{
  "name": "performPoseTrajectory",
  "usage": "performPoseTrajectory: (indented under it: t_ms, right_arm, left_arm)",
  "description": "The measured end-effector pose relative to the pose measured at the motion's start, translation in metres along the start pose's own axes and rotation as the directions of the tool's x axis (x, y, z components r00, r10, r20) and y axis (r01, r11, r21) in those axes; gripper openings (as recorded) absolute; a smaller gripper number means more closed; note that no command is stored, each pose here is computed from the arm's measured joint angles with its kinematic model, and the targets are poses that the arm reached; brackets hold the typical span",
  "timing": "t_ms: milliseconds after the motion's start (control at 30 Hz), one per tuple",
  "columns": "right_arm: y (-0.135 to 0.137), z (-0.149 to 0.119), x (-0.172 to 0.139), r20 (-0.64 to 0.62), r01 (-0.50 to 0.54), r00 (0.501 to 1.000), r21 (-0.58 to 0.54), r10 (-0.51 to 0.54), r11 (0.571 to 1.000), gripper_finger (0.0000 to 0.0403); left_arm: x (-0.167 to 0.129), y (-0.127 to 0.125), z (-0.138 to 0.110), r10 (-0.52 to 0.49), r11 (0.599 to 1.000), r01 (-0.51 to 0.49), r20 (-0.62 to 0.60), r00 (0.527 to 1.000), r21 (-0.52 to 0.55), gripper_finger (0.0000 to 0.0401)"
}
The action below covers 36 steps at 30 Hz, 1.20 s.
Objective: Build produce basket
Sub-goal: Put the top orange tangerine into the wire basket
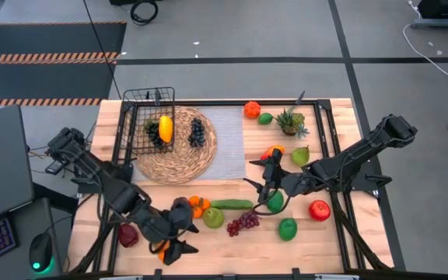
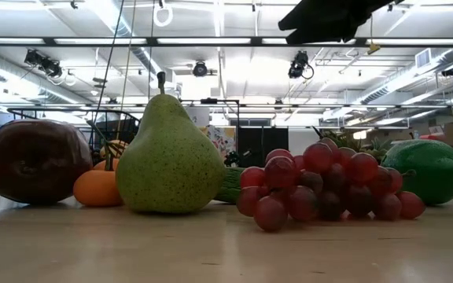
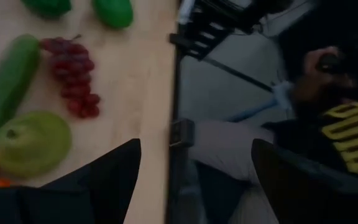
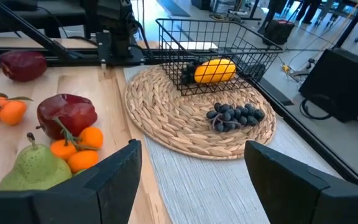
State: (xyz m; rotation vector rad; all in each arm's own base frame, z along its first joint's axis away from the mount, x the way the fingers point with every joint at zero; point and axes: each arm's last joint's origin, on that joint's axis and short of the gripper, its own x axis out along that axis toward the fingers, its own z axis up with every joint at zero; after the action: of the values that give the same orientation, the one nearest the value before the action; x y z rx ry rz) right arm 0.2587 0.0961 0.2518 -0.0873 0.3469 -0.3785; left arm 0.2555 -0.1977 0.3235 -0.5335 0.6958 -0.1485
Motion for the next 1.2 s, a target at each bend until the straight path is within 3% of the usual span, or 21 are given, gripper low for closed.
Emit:
performPoseTrajectory:
  t_ms: [167, 333, 667, 800, 1200]
  right_arm:
    - [0.0, 0.0, 0.0, 0.002, 0.0, 1.0, 0.001, 0.0, 1.0, 0.0288]
    - [0.0, 0.002, 0.0, 0.016, -0.003, 1.0, -0.003, 0.003, 1.0, 0.0288]
    - [0.001, 0.0, -0.001, 0.0, -0.007, 1.0, 0.013, 0.007, 1.0, 0.0288]
    - [0.001, 0.0, -0.001, 0.005, -0.006, 1.0, 0.006, 0.006, 1.0, 0.0288]
    - [-0.002, 0.0, 0.002, -0.005, 0.008, 1.0, -0.07, -0.009, 0.997, 0.0288]
  left_arm:
    - [0.004, 0.017, -0.003, 0.192, 0.98, -0.193, -0.007, 0.981, -0.043, 0.0313]
    - [0.023, 0.034, -0.012, 0.331, 0.943, -0.332, -0.099, 0.939, 0.001, 0.0313]
    - [0.062, 0.074, -0.024, 0.56, 0.828, -0.545, -0.248, 0.791, 0.132, 0.0313]
    - [0.069, 0.087, -0.024, 0.613, 0.789, -0.585, -0.289, 0.735, 0.187, 0.0313]
    - [0.071, 0.102, -0.01, 0.616, 0.786, -0.596, -0.294, 0.731, 0.165, 0.0313]
